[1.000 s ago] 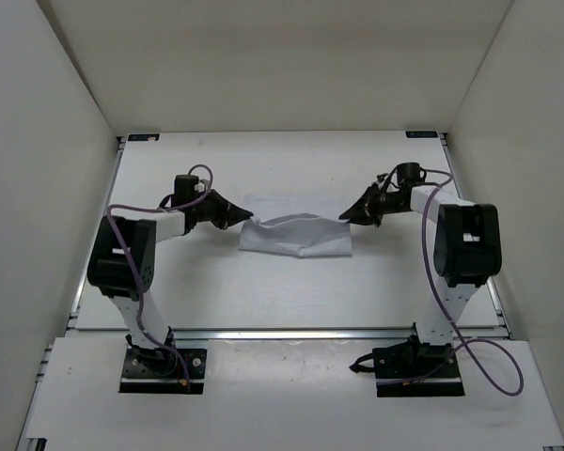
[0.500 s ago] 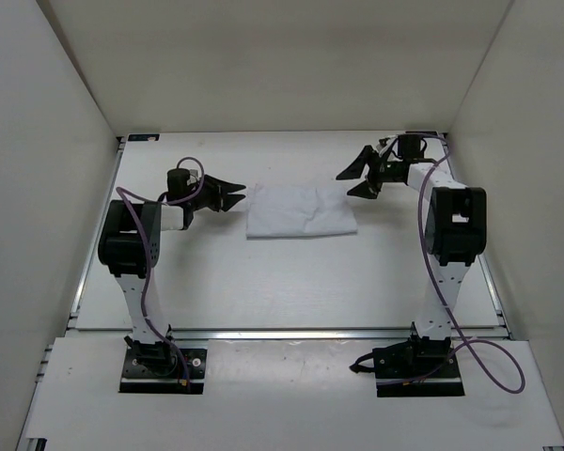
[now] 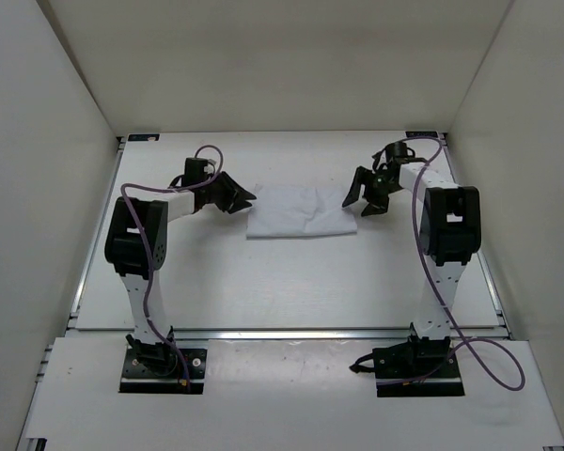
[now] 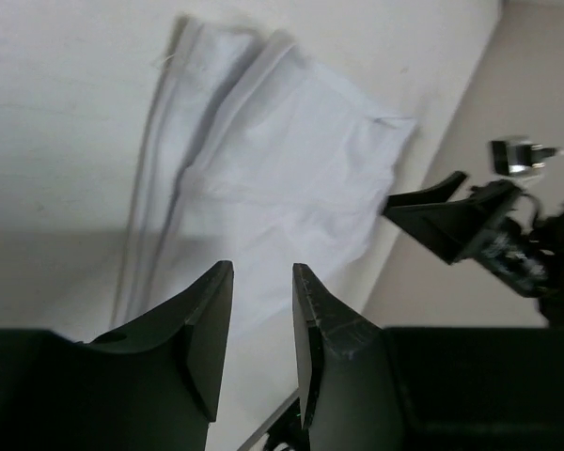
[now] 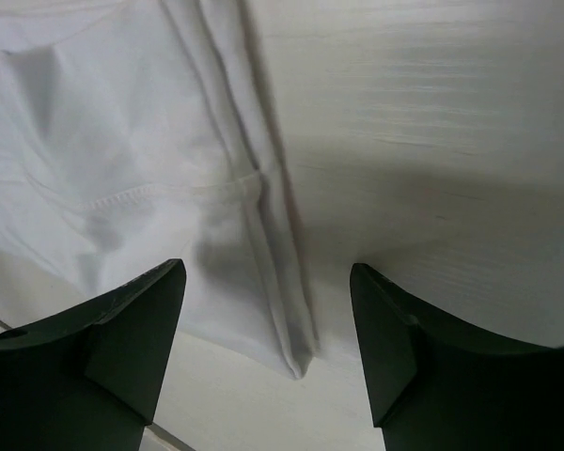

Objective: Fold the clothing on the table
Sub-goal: Fold the skirt

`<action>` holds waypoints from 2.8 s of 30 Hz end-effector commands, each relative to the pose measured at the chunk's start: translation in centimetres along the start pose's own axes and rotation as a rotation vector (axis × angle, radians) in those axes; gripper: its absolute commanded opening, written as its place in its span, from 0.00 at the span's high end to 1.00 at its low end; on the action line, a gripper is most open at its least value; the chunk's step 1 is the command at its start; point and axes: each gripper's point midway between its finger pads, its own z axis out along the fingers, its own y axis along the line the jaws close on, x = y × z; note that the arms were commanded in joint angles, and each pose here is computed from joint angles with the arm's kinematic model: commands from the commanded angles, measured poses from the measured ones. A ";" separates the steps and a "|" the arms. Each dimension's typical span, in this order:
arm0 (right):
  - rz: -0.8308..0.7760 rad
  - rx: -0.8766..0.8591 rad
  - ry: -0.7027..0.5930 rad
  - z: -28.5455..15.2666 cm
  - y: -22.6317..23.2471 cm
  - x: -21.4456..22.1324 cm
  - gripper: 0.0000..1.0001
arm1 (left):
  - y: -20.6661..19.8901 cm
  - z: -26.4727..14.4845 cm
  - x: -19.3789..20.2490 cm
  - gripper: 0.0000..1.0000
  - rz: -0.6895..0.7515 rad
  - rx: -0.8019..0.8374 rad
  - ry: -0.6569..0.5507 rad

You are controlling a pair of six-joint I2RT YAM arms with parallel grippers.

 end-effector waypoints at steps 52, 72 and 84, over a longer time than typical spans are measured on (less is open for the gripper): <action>0.016 0.010 -0.090 -7.0 9.1 7.5 1.00 | 3.8 -1.2 14.8 1.00 0.260 -0.230 0.211; 0.233 0.137 -0.027 -4.7 -1.9 11.2 1.00 | -7.8 4.3 20.7 1.00 0.398 -0.048 0.272; 0.154 0.105 -0.045 -6.1 -1.1 9.6 1.00 | 0.3 10.7 18.6 1.00 0.369 -0.266 0.286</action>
